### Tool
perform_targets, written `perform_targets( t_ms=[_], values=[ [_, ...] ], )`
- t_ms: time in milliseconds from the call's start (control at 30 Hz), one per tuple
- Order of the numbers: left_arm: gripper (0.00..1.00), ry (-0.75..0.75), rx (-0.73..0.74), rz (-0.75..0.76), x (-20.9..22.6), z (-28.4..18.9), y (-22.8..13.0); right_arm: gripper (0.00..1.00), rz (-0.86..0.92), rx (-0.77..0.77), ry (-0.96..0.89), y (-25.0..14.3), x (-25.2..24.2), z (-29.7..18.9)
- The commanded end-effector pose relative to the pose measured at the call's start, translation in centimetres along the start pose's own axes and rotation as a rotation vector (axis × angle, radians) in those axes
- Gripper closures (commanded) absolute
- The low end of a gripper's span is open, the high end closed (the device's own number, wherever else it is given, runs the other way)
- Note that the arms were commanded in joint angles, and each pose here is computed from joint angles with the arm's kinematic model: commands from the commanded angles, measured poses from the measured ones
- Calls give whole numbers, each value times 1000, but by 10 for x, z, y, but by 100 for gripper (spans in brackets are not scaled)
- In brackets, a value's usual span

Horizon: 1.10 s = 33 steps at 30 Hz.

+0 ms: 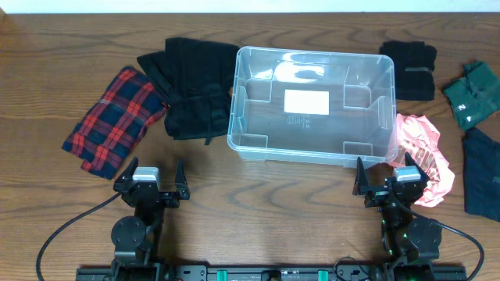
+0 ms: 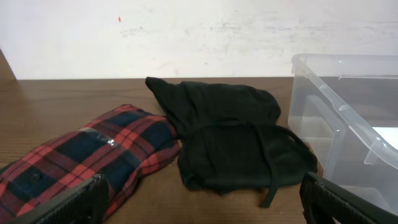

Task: Pack container
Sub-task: 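Move the right gripper forward past the pink shirt toward the back right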

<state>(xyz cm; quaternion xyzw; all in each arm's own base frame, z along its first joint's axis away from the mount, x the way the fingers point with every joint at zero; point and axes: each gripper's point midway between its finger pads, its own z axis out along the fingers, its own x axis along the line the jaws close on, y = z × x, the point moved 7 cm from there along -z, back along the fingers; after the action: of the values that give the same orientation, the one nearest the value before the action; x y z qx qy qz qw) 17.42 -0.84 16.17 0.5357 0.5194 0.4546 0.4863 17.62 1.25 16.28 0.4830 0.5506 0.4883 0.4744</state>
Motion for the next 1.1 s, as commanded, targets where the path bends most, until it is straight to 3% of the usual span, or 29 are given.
perform_targets(
  t_ms=[0, 233, 367, 733, 1067],
  values=[
    [2, -5, 44, -9, -1, 2, -14, 1, -9, 2, -14, -1, -1, 0],
    [2, -5, 44, -9, -1, 2, -14, 1, -2, -8, -10, 1, -1, 0],
    [2, -5, 44, -9, -1, 2, -14, 1, 98, -49, 42, 12, 4, -2],
    [2, -5, 44, -9, -1, 2, -14, 1, 143, -206, 13, 96, -3, -28],
    [2, -5, 44, -9, -1, 2, -14, 1, 257, 102, -57, 141, -12, -17]
  ],
)
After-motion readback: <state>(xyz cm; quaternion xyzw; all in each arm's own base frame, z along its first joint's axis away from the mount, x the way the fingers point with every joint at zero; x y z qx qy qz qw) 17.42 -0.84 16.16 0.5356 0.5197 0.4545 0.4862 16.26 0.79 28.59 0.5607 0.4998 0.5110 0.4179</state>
